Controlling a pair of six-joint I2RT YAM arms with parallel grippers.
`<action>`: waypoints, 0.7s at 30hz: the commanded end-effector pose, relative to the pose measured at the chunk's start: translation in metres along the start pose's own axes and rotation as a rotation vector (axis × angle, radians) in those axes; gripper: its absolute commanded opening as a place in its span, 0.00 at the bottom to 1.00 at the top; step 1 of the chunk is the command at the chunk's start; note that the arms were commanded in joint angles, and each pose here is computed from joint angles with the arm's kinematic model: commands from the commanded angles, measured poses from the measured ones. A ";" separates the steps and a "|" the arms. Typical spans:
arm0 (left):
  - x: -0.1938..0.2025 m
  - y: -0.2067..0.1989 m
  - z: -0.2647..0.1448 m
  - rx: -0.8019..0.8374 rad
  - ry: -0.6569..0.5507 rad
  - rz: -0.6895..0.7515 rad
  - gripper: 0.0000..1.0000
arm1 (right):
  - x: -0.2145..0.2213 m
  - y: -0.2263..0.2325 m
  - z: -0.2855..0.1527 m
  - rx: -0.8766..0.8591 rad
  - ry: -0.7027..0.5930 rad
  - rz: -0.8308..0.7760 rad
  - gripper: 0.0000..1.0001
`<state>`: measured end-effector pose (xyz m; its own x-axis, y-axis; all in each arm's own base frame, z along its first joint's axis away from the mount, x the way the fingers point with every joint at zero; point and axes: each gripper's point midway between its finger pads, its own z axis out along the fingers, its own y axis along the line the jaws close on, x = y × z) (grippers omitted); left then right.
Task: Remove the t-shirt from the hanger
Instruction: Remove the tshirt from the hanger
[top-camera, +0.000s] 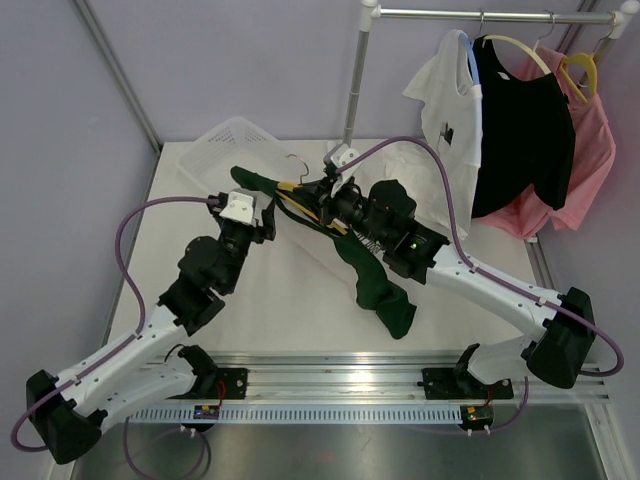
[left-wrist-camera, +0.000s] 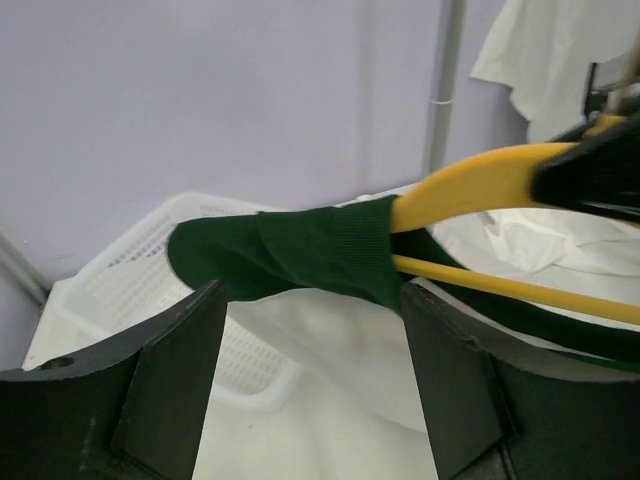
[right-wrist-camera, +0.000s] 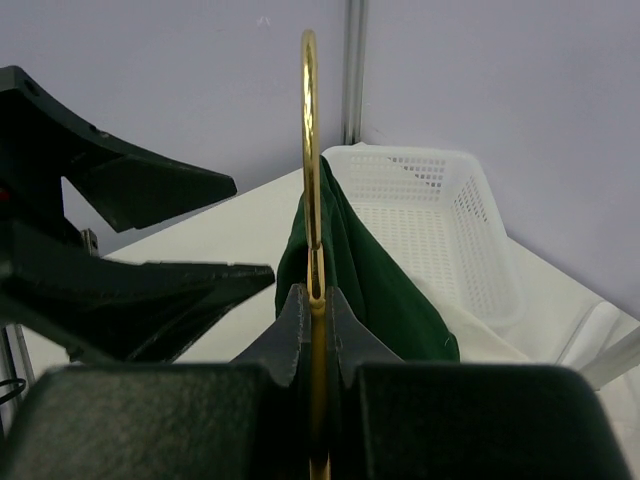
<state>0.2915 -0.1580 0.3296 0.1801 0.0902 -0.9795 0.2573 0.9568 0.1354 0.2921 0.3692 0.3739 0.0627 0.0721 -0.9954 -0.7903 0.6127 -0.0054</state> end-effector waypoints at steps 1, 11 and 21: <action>-0.028 0.022 0.010 -0.069 -0.054 -0.110 0.71 | -0.052 0.004 -0.003 -0.004 -0.165 -0.011 0.00; -0.020 0.027 0.020 -0.025 -0.028 -0.156 0.69 | -0.048 0.004 0.002 -0.002 -0.151 -0.011 0.00; -0.035 0.024 0.001 0.050 -0.080 -0.222 0.88 | -0.047 0.000 0.005 0.022 -0.148 -0.010 0.00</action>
<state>0.3034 -0.1304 0.3457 0.1493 -0.0668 -0.9865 0.2686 0.9629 -0.0246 0.2945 0.3706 0.3709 0.0604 0.0681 -0.9958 -0.7865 0.6175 -0.0055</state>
